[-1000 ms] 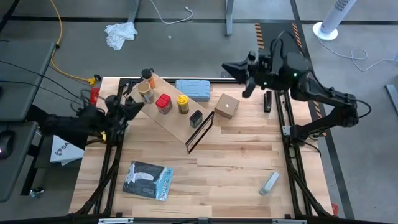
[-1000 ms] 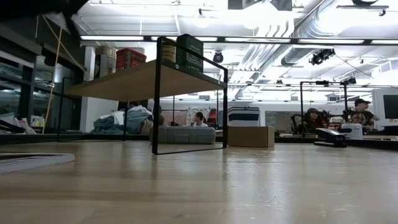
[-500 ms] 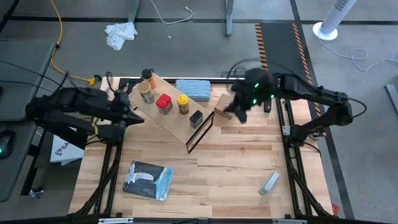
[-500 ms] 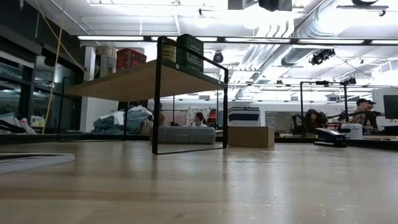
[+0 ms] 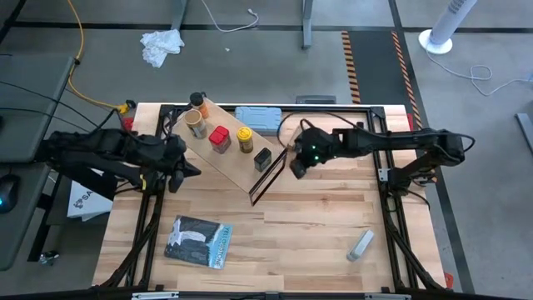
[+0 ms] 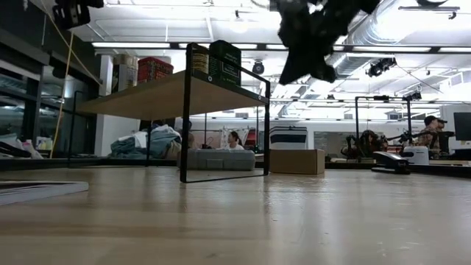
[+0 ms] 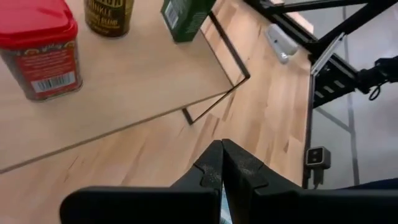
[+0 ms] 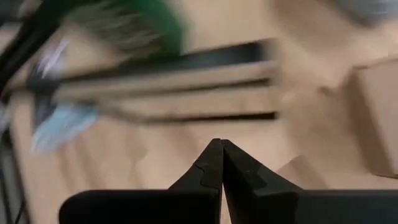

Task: Shelf spices
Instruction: Move the shelf to the top center on the table

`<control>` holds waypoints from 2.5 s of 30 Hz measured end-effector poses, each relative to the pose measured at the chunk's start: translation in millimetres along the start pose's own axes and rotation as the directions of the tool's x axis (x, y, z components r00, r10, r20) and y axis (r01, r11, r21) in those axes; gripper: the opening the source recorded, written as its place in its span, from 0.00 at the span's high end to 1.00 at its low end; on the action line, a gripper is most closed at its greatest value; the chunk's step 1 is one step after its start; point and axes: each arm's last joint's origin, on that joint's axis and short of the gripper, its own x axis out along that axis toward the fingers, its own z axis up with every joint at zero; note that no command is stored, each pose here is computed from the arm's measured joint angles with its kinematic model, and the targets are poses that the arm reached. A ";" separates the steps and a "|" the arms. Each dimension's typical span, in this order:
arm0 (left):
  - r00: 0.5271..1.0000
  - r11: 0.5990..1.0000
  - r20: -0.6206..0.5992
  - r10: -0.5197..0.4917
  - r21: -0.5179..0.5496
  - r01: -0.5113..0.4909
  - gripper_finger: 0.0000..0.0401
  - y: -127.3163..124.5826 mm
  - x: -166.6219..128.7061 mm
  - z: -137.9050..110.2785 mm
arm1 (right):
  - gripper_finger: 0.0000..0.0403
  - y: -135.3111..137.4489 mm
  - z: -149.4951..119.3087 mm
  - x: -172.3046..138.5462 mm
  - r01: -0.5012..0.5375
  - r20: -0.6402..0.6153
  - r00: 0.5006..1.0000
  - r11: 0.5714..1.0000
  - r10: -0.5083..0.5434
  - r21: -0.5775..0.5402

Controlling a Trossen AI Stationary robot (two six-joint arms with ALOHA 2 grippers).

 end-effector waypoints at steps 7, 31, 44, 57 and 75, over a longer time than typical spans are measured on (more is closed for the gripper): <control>0.999 1.000 -0.026 0.023 -0.010 -0.023 1.00 9.6 7.2 -12.3 | 1.00 -6.8 0.9 13.8 -0.085 0.132 0.989 0.991 0.071 0.103; 1.000 0.994 -0.011 -0.016 -0.104 0.015 1.00 11.2 22.3 -18.1 | 1.00 -29.6 11.9 10.4 0.218 0.371 0.853 0.895 -0.368 0.388; 0.711 0.780 0.342 0.614 -0.396 -0.484 1.00 30.0 -55.3 35.6 | 1.00 -47.9 21.8 -41.2 0.248 0.407 0.835 0.913 -0.371 0.324; 0.316 0.119 -0.274 0.908 -0.556 -0.822 1.00 97.6 -25.2 49.2 | 1.00 -50.9 23.7 -47.6 0.182 0.384 0.875 0.935 -0.295 0.303; 0.258 -0.038 -0.425 0.868 -0.574 -0.818 1.00 178.9 -10.0 76.7 | 1.00 -39.6 17.7 -45.6 0.136 0.355 0.909 0.962 -0.216 0.238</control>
